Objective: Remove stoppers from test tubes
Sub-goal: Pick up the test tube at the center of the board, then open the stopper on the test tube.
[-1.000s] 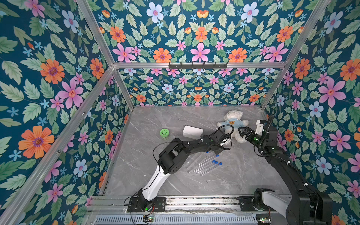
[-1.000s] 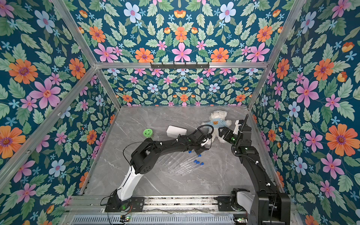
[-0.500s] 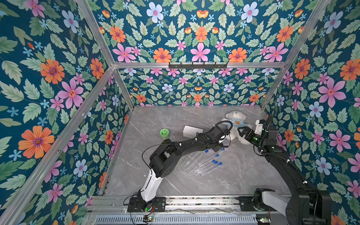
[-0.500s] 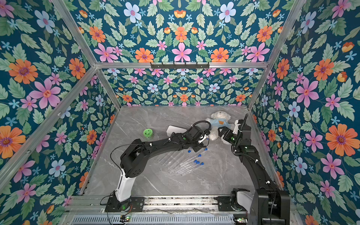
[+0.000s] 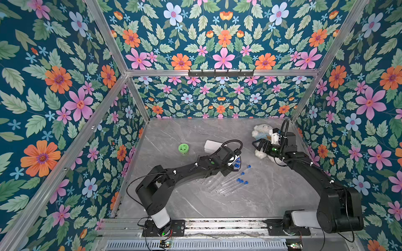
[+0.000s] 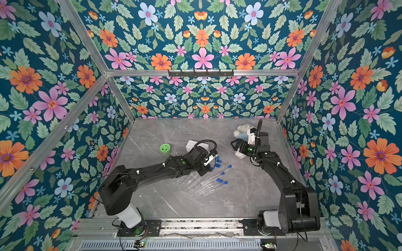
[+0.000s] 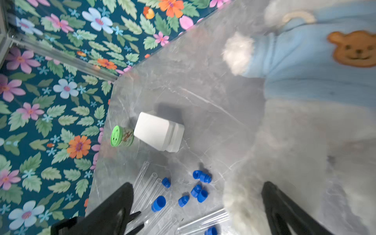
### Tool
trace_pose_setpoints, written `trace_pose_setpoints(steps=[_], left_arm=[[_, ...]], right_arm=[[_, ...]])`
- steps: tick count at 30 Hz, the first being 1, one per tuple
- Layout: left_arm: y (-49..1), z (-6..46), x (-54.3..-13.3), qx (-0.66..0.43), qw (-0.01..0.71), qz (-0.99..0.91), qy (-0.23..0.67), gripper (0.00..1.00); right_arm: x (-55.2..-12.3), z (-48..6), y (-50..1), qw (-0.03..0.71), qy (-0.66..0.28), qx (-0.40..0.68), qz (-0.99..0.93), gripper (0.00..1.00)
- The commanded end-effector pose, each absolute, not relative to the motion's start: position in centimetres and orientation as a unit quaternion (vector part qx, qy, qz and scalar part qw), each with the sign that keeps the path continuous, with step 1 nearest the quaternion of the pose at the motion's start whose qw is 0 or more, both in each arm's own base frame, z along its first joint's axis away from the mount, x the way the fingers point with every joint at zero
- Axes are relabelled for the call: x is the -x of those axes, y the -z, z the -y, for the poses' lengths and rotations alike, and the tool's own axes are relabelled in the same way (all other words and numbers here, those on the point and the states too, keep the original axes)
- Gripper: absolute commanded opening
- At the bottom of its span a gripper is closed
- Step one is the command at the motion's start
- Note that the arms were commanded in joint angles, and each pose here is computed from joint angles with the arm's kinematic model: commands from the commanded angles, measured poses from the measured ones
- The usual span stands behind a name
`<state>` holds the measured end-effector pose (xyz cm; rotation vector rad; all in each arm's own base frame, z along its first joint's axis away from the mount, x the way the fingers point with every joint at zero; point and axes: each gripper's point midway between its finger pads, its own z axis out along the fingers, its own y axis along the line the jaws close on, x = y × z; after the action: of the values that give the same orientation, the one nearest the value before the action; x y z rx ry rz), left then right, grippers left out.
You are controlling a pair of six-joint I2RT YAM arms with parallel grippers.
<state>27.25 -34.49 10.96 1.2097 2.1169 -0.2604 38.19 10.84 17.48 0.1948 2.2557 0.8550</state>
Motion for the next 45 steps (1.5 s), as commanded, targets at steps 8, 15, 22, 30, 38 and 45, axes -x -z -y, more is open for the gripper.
trace_pose_setpoints(steps=[8,15,22,30,38,45], left_arm=[[-11.5,30.5,-26.2,-0.423,0.367,-0.823,0.095,0.07],[-12.0,28.9,-25.6,-0.409,0.390,-0.820,0.097,0.06],[-11.8,27.8,-26.0,-0.398,0.398,-0.821,0.092,0.05],[-11.7,27.2,-26.4,-0.389,0.405,-0.823,0.087,0.04],[-11.7,27.0,-26.6,-0.387,0.407,-0.823,0.088,0.04],[-11.8,27.3,-26.4,-0.392,0.407,-0.820,0.096,0.04]], right_arm=[[-37.6,-16.1,-17.6,0.308,-0.372,0.019,-0.876,0.98],[-37.0,-20.1,-16.7,0.250,-0.418,0.074,-0.870,0.97],[-35.6,-24.3,-14.7,0.167,-0.464,0.125,-0.861,0.89],[-33.9,-27.2,-14.5,0.115,-0.506,0.162,-0.839,0.80],[-33.3,-28.3,-14.8,0.097,-0.534,0.173,-0.822,0.68],[-32.8,-29.3,-14.5,0.080,-0.544,0.181,-0.816,0.60]])
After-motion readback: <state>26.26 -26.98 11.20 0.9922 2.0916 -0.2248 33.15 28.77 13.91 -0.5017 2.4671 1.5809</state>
